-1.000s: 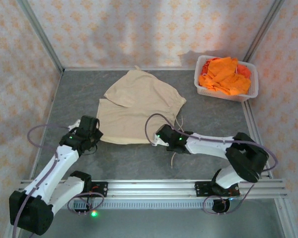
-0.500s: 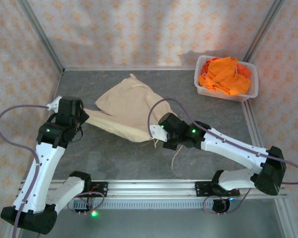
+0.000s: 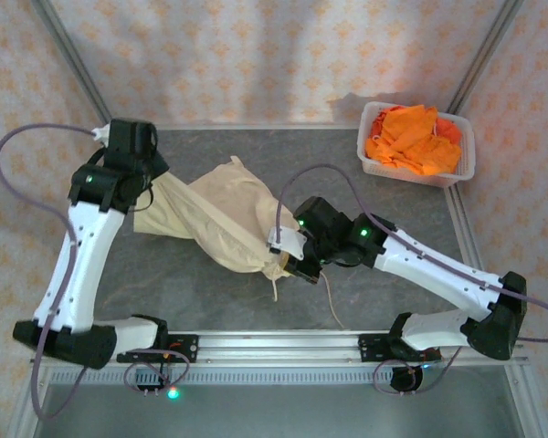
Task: Fold and stack the shorts
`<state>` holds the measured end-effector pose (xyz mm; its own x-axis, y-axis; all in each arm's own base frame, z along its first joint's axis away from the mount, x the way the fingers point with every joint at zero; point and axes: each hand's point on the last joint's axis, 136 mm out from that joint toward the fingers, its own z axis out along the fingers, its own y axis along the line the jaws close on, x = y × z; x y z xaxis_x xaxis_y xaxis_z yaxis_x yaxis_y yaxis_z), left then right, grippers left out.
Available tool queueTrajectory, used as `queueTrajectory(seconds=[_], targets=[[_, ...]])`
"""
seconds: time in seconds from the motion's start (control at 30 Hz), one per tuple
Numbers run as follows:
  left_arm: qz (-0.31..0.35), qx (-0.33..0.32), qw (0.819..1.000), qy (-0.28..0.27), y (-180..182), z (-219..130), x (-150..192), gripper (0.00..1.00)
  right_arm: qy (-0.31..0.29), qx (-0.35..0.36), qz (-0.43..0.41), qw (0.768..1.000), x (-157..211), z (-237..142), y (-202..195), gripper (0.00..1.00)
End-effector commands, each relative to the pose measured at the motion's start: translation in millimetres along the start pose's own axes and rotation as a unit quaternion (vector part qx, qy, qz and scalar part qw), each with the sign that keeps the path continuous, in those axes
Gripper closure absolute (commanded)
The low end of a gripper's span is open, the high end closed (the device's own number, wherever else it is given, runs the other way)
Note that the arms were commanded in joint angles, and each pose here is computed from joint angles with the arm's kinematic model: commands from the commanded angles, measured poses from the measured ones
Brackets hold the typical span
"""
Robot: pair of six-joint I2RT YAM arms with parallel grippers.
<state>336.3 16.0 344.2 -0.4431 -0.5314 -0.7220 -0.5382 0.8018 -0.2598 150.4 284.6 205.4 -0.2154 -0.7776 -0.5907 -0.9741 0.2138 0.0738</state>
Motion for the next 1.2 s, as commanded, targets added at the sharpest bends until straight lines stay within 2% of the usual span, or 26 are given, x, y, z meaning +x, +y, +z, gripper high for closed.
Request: queueTrajectory(seconds=[0.0,0.2,0.47,0.7,0.87,0.97,1.0,1.03,1.13,1.17], targets=[[0.011,-0.014,0.999,-0.036,-13,13,-31,1.0,0.036,-0.038,0.069,0.996,17,-1,-3,1.0],[0.033,-0.026,0.999,-0.004,-48,65,-35,1.0,0.035,-0.045,0.127,0.99,21,12,-36,1.0],[0.037,-0.021,0.999,0.025,-93,130,-26,1.0,0.086,-0.018,0.18,0.98,43,30,-77,1.0],[0.072,-0.016,0.997,0.038,-140,186,-9,1.0,0.118,0.0,0.217,0.969,64,49,-104,1.0],[0.079,-0.014,0.995,0.053,-159,224,15,1.0,0.147,0.024,0.242,0.959,82,61,-124,0.99],[0.075,-0.005,0.995,0.063,-170,247,33,1.0,0.159,0.036,0.263,0.951,91,70,-135,0.93],[0.073,0.003,0.995,0.068,-175,255,40,1.0,0.164,0.041,0.273,0.947,95,73,-139,0.89],[0.07,0.011,0.995,0.07,-180,261,44,0.96,0.17,0.048,0.281,0.943,98,75,-143,0.82],[0.063,0.028,0.995,0.072,-192,267,45,0.76,0.19,0.105,0.303,0.928,110,71,-165,0.59],[0.059,0.033,0.996,0.063,-195,261,35,0.58,0.185,0.121,0.311,0.924,109,65,-171,0.49]])
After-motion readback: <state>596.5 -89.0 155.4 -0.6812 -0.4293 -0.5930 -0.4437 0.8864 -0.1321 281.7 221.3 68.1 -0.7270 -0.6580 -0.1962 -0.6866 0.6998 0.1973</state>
